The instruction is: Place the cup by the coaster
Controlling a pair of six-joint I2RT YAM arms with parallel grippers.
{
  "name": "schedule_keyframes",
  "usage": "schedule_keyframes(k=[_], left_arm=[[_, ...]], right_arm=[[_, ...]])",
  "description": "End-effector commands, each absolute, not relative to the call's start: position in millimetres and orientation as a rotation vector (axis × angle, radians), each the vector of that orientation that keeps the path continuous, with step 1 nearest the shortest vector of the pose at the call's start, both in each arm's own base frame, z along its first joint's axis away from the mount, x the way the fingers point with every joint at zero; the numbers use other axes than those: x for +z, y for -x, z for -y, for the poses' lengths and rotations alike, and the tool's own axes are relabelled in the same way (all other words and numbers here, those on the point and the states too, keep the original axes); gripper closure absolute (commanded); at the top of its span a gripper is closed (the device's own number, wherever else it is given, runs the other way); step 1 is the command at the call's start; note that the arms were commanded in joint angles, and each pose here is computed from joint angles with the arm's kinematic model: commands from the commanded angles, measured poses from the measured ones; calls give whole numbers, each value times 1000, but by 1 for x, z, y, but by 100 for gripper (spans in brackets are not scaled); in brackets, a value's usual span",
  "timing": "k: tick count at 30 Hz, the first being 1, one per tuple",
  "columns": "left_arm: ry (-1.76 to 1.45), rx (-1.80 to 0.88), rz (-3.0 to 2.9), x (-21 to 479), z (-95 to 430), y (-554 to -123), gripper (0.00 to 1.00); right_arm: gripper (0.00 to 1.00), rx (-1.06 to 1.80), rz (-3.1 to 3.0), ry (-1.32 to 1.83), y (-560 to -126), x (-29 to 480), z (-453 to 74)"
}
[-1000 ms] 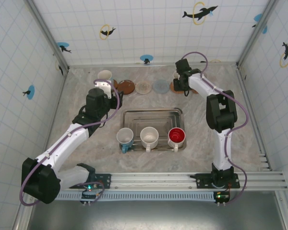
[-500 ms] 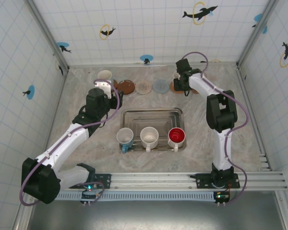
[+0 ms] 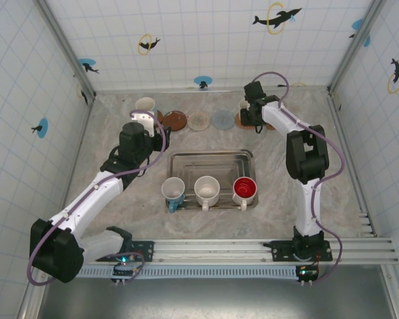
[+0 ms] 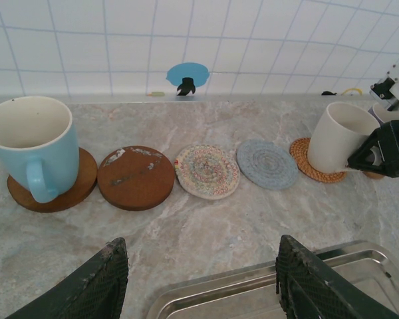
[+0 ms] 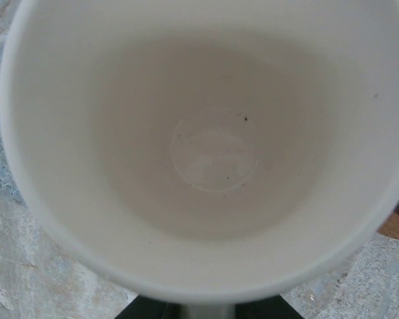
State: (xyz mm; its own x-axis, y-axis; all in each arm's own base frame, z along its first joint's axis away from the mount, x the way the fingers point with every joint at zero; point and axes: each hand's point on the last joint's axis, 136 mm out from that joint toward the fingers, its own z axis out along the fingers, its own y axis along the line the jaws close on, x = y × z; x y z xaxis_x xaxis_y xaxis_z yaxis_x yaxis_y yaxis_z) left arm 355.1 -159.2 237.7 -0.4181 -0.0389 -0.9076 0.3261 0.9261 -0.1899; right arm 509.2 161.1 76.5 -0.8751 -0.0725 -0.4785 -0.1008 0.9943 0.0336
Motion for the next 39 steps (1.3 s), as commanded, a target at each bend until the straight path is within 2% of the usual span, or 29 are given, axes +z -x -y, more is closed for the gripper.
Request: schedule_keyframes(k=[1,8,20,31,39], left_arm=[[-213,-418,-1923,256,161,-356,41],[-208,-406,-1919,258,159,-355,41],[-211,-412,-1912,261,159,-353,41],[-205,-442,-1898,268,160,-347,41],[-180,-426,-1928,264,157,-347,41]], right_arm=[[77,116,-2594,112,-511,93,-163],[73,116,-2593,108,-506,95,-160],[64,121,-2544,87,-491,126,-153],[61,185,-2311,-39,-460,196,-149],[59,317,-2047,-242,-436,247,-152]])
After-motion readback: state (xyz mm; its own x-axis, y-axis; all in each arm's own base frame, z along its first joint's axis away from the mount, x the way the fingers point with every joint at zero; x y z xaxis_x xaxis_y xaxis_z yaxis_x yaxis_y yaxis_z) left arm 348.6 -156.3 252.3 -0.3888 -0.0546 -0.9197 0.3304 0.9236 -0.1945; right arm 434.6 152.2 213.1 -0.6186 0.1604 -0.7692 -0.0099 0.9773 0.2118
